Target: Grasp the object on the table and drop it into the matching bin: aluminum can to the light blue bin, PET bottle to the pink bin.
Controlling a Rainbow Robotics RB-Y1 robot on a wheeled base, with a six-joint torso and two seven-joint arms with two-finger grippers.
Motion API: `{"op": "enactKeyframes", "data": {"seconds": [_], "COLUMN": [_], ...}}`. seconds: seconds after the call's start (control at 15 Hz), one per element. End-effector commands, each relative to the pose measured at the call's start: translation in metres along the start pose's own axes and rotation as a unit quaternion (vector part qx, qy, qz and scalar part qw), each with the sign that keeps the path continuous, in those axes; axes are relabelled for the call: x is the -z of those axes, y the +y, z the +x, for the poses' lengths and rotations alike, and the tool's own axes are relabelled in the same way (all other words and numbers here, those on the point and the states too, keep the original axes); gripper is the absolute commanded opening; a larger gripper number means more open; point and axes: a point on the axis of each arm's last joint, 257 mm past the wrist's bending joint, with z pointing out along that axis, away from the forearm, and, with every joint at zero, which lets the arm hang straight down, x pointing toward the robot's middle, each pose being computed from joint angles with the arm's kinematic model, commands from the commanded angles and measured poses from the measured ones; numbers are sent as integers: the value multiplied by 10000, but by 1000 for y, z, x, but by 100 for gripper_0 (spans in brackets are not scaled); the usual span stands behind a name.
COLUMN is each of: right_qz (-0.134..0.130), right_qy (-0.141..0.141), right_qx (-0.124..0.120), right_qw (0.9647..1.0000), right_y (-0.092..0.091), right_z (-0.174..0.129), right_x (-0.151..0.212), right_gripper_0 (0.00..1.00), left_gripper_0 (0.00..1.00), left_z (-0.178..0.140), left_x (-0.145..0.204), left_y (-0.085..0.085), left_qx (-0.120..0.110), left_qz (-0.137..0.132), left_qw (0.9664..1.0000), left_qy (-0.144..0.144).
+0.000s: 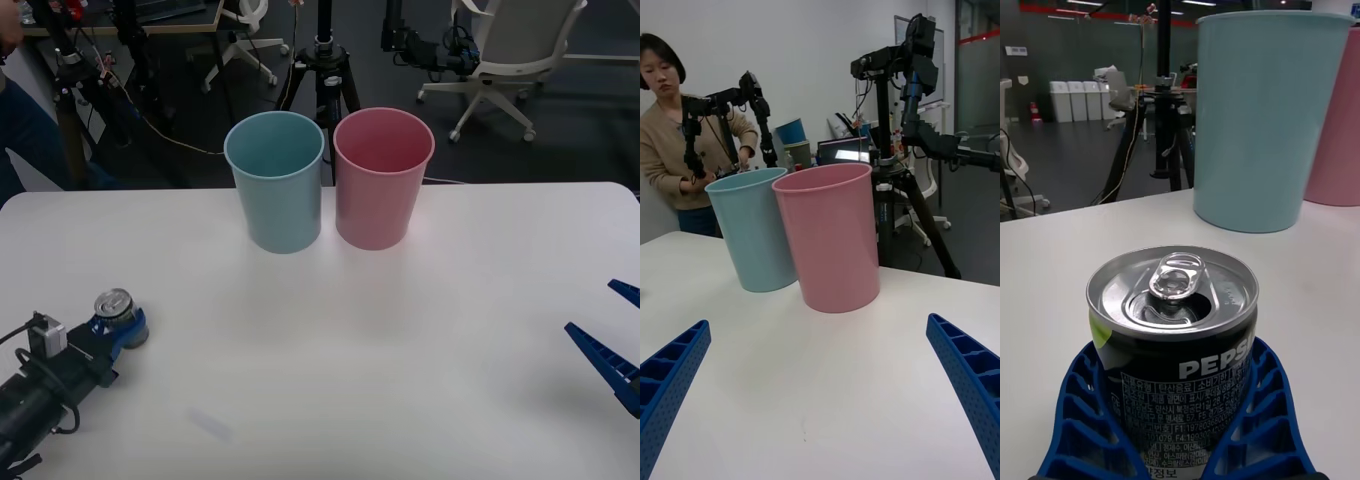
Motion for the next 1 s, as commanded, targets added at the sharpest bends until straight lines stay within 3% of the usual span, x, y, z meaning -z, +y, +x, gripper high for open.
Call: {"op": "enactKeyframes", "data": {"seconds": [0.07, 0.33, 0.73, 0.93, 1.0], "right_qz": [0, 0, 0, 0, 0], "right_qy": [0, 0, 0, 0, 0], "right_qx": [0, 0, 0, 0, 0], "right_qw": [10000, 10000, 10000, 10000, 10000], "right_y": [0, 0, 0, 0, 0], "right_z": [0, 0, 0, 0, 0], "right_x": [0, 0, 0, 0, 0], "right_gripper_0": [100, 100, 100, 100, 100], "left_gripper_0": [2, 2, 2, 5, 5], "left_z": [-19, -66, -167, -200, -210], "left_x": [11, 13, 10, 7, 7], "left_y": [-1, -29, -65, -78, -80], "left_qx": [-177, 140, -102, -8, -83], "left_qz": [-76, 430, 933, 1227, 1274], "left_qw": [9998, 9987, 9946, 9913, 9905], "left_qy": [-30, -247, -438, -476, -514]}}
